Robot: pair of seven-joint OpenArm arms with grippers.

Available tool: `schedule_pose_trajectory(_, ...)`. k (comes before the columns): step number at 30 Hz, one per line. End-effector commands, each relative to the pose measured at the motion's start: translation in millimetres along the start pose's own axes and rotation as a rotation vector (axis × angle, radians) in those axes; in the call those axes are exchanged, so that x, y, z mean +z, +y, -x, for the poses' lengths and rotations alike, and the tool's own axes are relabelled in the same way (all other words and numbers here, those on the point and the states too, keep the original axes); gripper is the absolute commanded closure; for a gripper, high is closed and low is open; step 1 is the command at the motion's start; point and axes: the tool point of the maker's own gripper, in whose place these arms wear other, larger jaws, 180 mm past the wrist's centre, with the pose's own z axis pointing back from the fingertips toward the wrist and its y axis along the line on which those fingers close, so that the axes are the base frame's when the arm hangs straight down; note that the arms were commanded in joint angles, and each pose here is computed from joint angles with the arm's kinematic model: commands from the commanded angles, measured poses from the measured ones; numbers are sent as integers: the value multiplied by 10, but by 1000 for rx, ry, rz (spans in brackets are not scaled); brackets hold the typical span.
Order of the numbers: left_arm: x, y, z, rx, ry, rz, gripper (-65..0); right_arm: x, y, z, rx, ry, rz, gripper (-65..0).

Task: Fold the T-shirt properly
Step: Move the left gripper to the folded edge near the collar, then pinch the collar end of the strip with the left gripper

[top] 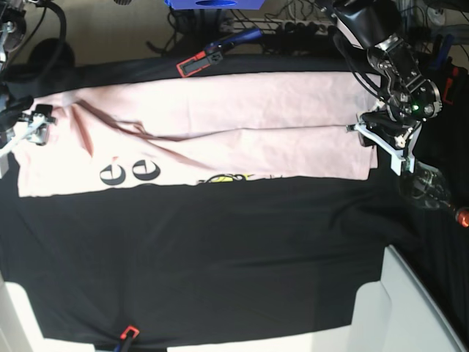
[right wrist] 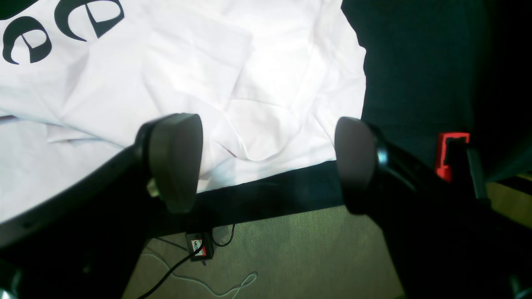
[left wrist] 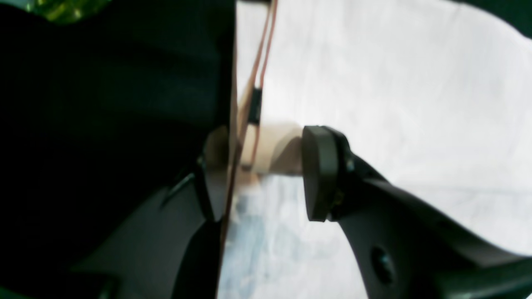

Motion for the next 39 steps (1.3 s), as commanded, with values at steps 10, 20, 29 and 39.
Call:
schedule_pose_trajectory(10, -11, -28, -123, -9, -36, 8, -62, 43, -34, -117, 10, -38, 8, -473)
schedule_pose_trajectory(20, -11, -68, 58, -48, 8, 13, 0, 43, -34, -117, 10, -38, 8, -473)
schedule_pose_trajectory(29, 238, 102, 62, -99, -20, -55, 0, -13, 244, -117, 75, -26, -55, -472)
schedule_pose_trajectory(39, 352, 184, 321, -124, 24, -78, 0, -51, 516, -105, 92, -27, -113, -470)
